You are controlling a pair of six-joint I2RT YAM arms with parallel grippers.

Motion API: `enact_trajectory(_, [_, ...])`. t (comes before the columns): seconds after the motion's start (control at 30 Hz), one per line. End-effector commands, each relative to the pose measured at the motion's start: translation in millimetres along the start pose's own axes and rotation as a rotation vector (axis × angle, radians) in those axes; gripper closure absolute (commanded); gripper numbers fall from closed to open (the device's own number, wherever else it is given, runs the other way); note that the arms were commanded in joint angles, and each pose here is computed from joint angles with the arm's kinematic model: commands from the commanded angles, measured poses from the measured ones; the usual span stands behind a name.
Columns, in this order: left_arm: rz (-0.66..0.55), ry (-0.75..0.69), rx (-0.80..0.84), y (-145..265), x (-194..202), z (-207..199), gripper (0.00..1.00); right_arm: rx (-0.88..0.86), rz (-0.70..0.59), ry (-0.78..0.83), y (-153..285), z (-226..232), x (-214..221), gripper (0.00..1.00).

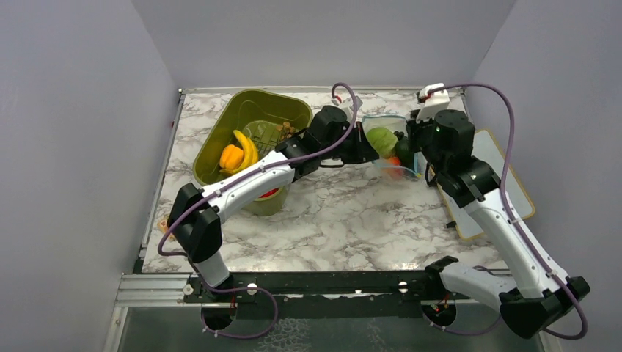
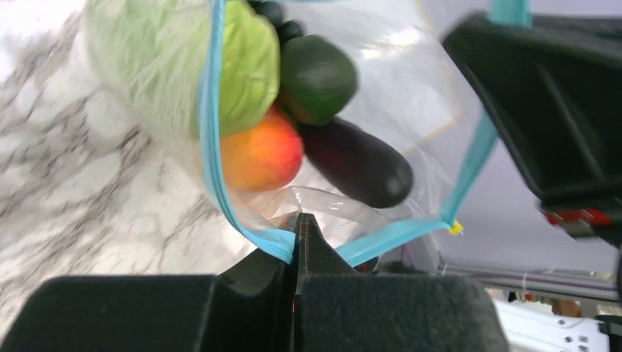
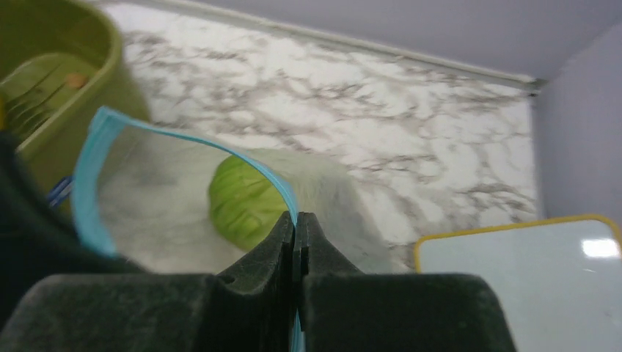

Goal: Open the zip-top bag and remove the fake food

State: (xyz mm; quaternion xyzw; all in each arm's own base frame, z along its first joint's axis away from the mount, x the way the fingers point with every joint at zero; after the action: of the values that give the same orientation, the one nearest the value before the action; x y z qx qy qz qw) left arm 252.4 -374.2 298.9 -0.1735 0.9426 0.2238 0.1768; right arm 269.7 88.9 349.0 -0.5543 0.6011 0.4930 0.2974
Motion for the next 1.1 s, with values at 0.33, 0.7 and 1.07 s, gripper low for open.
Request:
enact_trajectory(0.33, [0.107,0.060,-0.195,38.5,35.8,105.6,0.89,-0.569,0.219,-0.305,-1.5,98.1,74.8,0.99])
enact_trajectory(0.7, [0.015,0.050,-0.202,73.5,35.4,96.7,0.62,-0.597,0.171,-0.353,-3.5,99.9,57.9,0.99])
enact_trajectory(1.07, [-0.074,0.021,0.061,100.5,31.5,58.5,0.35,-0.588,0.124,-0.386,1.9,98.1,55.4,0.99])
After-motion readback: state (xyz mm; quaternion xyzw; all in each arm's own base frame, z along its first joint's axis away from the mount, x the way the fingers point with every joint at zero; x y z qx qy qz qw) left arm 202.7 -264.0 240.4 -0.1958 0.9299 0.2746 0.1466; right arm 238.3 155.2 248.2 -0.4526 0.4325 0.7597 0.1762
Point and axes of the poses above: each gripper's point midway between its finger pads, its own y axis back along the fingers, its own z axis along the line the jaws close on, x = y × z, the point moved 7 cm from there along y, back along the fingers, and after that the axes turned 13 degrees about y, right-handed, at the moved point
